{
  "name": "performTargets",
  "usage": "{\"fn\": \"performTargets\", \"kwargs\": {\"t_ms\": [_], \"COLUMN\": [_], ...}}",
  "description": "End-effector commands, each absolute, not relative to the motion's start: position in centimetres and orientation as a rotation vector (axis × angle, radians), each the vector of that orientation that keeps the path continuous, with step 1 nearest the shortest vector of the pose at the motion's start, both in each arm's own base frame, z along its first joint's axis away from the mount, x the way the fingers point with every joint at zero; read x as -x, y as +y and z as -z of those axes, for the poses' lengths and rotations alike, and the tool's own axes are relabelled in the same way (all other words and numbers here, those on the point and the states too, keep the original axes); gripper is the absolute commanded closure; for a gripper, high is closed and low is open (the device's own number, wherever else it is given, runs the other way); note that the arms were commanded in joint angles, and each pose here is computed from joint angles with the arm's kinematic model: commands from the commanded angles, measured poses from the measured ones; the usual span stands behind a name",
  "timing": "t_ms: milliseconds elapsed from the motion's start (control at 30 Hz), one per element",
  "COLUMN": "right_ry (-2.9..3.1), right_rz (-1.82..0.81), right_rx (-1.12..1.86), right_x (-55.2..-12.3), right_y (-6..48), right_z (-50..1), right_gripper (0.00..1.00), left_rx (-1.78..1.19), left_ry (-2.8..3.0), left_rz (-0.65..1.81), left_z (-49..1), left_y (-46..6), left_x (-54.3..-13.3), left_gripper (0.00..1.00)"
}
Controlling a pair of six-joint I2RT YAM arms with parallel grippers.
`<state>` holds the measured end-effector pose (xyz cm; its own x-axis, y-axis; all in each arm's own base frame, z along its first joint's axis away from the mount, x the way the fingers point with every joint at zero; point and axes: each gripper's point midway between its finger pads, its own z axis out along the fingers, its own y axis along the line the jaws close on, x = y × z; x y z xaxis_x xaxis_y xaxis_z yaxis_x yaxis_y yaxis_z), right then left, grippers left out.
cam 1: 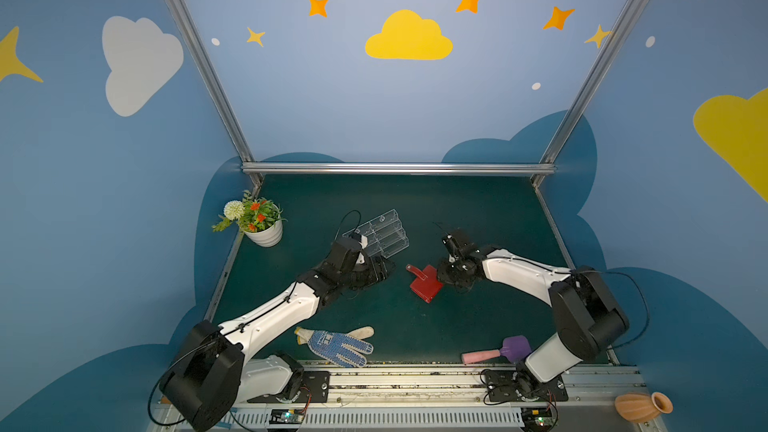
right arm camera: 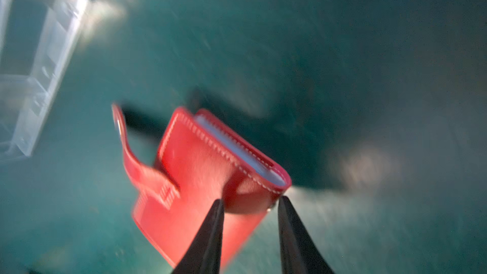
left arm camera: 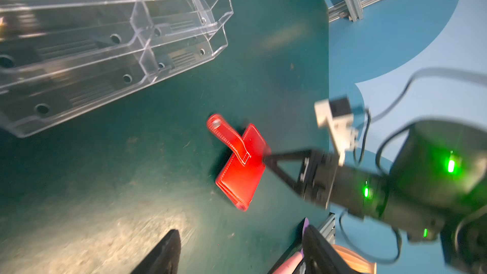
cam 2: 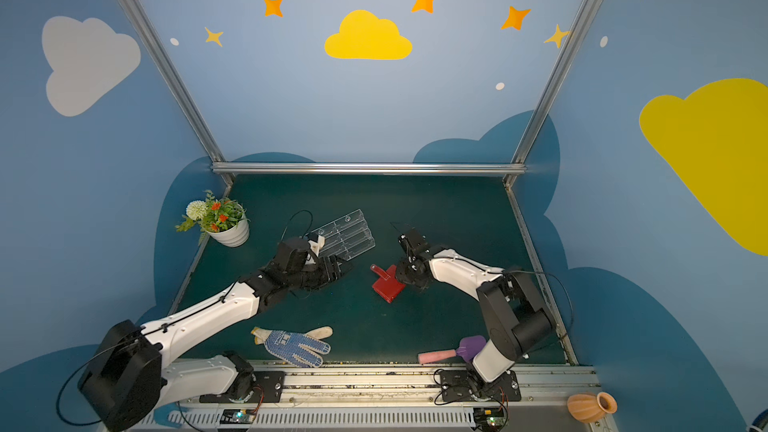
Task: Take the credit cards out of the card holder
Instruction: Rotate the card holder at the center of the table, then open the card holder at the center of the table.
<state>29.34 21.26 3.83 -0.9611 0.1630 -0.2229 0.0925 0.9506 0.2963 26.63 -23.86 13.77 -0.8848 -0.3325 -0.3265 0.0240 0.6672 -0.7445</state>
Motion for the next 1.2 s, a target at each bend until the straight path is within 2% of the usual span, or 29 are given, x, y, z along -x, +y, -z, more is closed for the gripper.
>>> {"fn": "performTargets", "kwargs": {"t_ms": [0,133,300,400,633,833,967,1167], "right_ry": [2.869,2.824,2.772,2.79,2.799,2.773,2.774,2.763], "right_rz": [-0.356,-0.359,-0.293,-0.183,0.168,0.288,0.333,0.352], "right_rx": [-0.008,0.083,0.223,0.319,0.516,0.568,0.571,0.551], "right_x": [-31.1,-32.0,-28.4,-26.0,-24.2,-24.4,-24.7,-25.0], "right_y": [22.0,23.1,23.4,23.7,24.5,25.1,24.8,24.8], "right_z": [-3.6,-5.2,-7.9,-7.3,-4.3,-3.1,-2.5,-2.8], "right_gripper": [0.66,0.54,0.26,0.22,0.22,0.25,0.33,0.55], "left_rx": [0.209,0.229,0.252,0.263,0.29,0.317,0.323,0.333], "left_ry": [2.428,2.422,2.402,2.395,2.334,2.285,2.287,2.298], "left_rz": [1.064,1.048,1.065,1.058,1.017,1.001,1.003,1.007], "left_z": [-14.1,-13.8,-13.4,-13.2,-13.8,-14.2,-13.9,-13.4], "left_y": [-22.9,-21.8,-20.9,-20.2,-18.3,-17.2,-17.1,-17.1], "left_x": [-25.9,-24.9,-23.6,-22.9,-21.9,-21.7,-21.4,-21.3], "left_gripper": [0.28,0.28,0.27,0.27,0.25,0.25,0.25,0.25]}}
